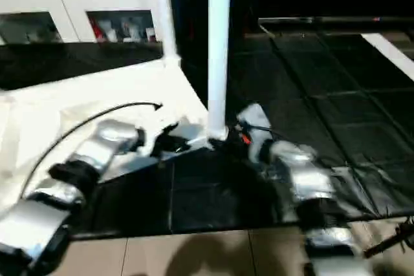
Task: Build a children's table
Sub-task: Rotate leg to tighten
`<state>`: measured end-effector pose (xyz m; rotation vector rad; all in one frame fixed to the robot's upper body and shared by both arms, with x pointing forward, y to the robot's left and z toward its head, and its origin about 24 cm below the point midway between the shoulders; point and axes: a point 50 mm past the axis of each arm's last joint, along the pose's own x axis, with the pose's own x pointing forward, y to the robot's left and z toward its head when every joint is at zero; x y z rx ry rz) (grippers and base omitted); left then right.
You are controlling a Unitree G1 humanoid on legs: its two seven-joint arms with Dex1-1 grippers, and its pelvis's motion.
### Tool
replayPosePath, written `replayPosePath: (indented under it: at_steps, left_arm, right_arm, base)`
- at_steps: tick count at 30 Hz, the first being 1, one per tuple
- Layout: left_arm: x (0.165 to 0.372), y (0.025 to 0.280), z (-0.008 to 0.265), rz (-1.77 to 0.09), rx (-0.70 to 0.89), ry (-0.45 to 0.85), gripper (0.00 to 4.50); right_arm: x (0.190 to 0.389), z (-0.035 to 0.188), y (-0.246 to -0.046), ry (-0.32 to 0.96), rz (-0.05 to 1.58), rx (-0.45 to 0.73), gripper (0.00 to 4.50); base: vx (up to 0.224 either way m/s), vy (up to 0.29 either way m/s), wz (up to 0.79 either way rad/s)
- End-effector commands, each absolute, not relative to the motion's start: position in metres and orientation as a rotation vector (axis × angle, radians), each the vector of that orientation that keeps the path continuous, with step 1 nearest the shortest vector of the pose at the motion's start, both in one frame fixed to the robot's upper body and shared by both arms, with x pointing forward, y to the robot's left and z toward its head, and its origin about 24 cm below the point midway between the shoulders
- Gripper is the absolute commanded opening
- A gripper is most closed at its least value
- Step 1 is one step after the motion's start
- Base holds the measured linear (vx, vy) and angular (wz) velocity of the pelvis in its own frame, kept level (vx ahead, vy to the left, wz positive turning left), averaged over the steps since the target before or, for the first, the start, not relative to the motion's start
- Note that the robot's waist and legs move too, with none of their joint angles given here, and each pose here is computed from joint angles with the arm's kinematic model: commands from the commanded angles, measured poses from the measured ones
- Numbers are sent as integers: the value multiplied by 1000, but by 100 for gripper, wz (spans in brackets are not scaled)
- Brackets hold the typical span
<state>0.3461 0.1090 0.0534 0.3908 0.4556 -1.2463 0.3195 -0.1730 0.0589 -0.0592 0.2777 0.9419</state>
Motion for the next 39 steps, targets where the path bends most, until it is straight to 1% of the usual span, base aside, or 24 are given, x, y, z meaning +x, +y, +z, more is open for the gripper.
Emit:
replayPosePath:
  at_steps: [1, 3, 6, 9, 12, 14, 16, 17, 18, 21, 22, 23, 25, 26, 27, 29, 30, 37, 38, 39]
  left_arm:
    - [343, 105, 63, -1362, 445, 414, 0]
    - [339, 109, 63, -1427, 465, 423, 0]
    - [334, 112, 62, -1501, 494, 438, 0]
    - [328, 113, 61, -1579, 522, 444, 0]
    - [322, 112, 60, -1643, 548, 448, 0]
    - [320, 112, 60, -1664, 558, 450, 0]
    - [316, 110, 60, -1709, 575, 449, 0]
    - [316, 110, 60, -1711, 576, 448, 0]
    - [316, 109, 60, -1715, 577, 447, 0]
    - [314, 107, 60, -1723, 578, 444, 0]
    - [314, 107, 59, -1724, 580, 444, 0]
    - [314, 107, 59, -1724, 582, 444, 0]
    - [315, 107, 58, -1715, 590, 446, 0]
    - [315, 107, 58, -1712, 591, 447, 0]
    - [315, 108, 58, -1702, 591, 449, 0]
    - [315, 108, 58, -1695, 591, 451, 0]
    - [315, 109, 58, -1693, 593, 453, 0]
    - [317, 113, 59, -1667, 598, 462, 0]
    - [318, 113, 59, -1663, 598, 463, 0]
    - [318, 113, 59, -1657, 596, 465, 0]
  right_arm:
    - [316, 67, -173, 255, 1029, -71, 427]
    - [308, 67, -180, 291, 1119, -99, 447]
    - [301, 67, -184, 324, 1211, -119, 447]
    - [298, 70, -182, 317, 1290, -134, 447]
    - [296, 71, -179, 314, 1351, -125, 447]
    - [297, 71, -177, 316, 1367, -120, 420]
    - [300, 70, -173, 327, 1394, -114, 420]
    - [300, 70, -173, 328, 1396, -114, 394]
    - [301, 70, -172, 331, 1398, -113, 394]
    - [302, 68, -168, 349, 1431, -98, 364]
    - [301, 68, -166, 353, 1447, -96, 364]
    - [301, 68, -165, 354, 1457, -96, 350]
    - [300, 67, -163, 364, 1484, -86, 329]
    - [300, 67, -162, 365, 1492, -81, 329]
    - [300, 67, -160, 368, 1509, -72, 311]
    - [301, 67, -159, 370, 1520, -68, 293]
    - [301, 66, -159, 375, 1528, -62, 293]
    - [301, 65, -156, 388, 1555, -36, 232]
    - [301, 65, -155, 390, 1557, -32, 232]
    - [301, 65, -155, 390, 1559, -31, 219]
  base:
    - [0, 0, 0]
    - [0, 0, 0]
    - [0, 0, 0]
    - [0, 0, 0]
    - [0, 0, 0]
    - [0, 0, 0]
    - [0, 0, 0]
    - [0, 0, 0]
    - [0, 0, 0]
    - [0, 0, 0]
    - [0, 0, 0]
    - [0, 0, 0]
    - [0, 0, 0]
    - [0, 0, 0]
    - [0, 0, 0]
    - [0, 0, 0]
    - [0, 0, 0]
    - [0, 0, 0]
    - [0, 0, 0]
    - [0, 0, 0]
